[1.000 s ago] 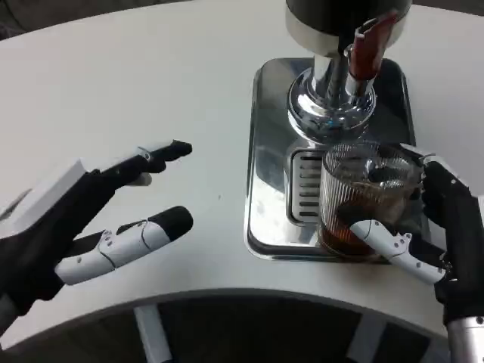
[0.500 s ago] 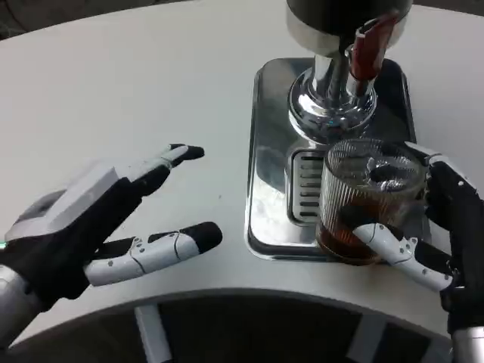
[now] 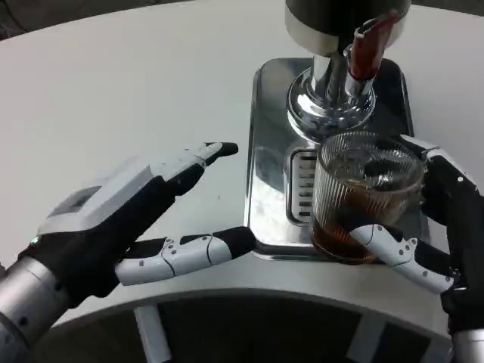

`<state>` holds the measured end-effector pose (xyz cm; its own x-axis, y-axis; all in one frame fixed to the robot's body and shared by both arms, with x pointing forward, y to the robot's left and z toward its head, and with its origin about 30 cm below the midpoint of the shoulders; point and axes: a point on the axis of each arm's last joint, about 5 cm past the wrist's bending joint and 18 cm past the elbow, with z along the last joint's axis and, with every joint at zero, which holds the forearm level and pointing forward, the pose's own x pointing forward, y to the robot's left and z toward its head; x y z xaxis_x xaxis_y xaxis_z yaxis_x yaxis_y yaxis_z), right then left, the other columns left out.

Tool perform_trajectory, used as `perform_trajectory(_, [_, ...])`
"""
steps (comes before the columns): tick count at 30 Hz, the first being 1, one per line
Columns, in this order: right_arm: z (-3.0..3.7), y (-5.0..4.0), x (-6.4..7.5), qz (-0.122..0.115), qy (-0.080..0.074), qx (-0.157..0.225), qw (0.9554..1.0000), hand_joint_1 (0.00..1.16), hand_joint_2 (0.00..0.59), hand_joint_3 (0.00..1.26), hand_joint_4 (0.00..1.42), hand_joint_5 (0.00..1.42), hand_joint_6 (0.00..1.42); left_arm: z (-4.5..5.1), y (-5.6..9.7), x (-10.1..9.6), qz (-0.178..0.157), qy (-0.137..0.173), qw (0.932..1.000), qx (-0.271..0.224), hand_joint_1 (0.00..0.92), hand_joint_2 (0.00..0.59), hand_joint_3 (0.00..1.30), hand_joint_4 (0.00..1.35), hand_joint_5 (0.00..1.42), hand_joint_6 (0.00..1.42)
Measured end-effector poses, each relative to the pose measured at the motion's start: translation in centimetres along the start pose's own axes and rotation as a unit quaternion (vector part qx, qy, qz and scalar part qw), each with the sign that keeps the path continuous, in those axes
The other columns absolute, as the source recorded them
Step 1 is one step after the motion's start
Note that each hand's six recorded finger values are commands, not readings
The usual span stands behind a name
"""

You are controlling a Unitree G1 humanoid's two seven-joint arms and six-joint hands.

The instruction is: Grasp the cup under the faucet to collect the drink, then remove the cup.

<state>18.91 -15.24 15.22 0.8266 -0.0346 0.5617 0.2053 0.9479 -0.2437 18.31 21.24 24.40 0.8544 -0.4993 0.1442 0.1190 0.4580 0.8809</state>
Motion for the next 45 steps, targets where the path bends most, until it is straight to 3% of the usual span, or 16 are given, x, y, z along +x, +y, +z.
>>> perform_trajectory(7, [0.73, -0.12, -0.4, 0.015, -0.023, 0.003, 0.9996, 0.72, 0.244, 0.72, 0.84, 1.01, 0.91, 0.9, -0.1, 0.0, -0.024, -0.009, 0.9994, 0.023, 0.0, 0.102, 0.05, 0.0, 0.0, 0.08])
perform_trajectory(13, [1.22, -0.32, -0.6, 0.037, -0.045, -0.002, 0.9983, 0.72, 0.244, 0.72, 0.85, 1.01, 0.92, 0.97, -0.2, -0.4, -0.032, 0.002, 0.9991, 0.029, 0.0, 0.1, 0.04, 0.0, 0.0, 0.08])
perform_trajectory(20, [1.25, -0.69, -0.8, 0.058, -0.051, -0.012, 0.9969, 0.72, 0.244, 0.72, 0.85, 1.02, 0.93, 1.16, 0.1, -1.0, -0.029, 0.01, 0.9989, 0.035, 0.0, 0.098, 0.04, 0.0, 0.0, 0.08])
perform_trajectory(25, [1.54, -0.77, -0.7, 0.065, -0.068, -0.011, 0.9955, 0.72, 0.244, 0.73, 0.85, 1.03, 0.94, 1.16, 0.2, -1.5, -0.034, 0.021, 0.9985, 0.037, 0.0, 0.098, 0.03, 0.0, 0.0, 0.08])
perform_trajectory(38, [1.72, -0.69, -0.7, 0.093, -0.081, -0.007, 0.9923, 0.72, 0.244, 0.74, 0.86, 1.04, 0.96, 1.3, 0.4, -2.7, -0.041, 0.046, 0.9967, 0.052, 0.0, 0.097, 0.01, 0.0, 0.0, 0.08])
perform_trajectory(45, [1.99, -0.85, -0.7, 0.107, -0.089, 0.0, 0.9903, 0.72, 0.244, 0.74, 0.86, 1.04, 0.96, 1.67, 0.3, -3.6, -0.042, 0.044, 0.9963, 0.062, 0.0, 0.091, 0.0, 0.0, 0.0, 0.06])
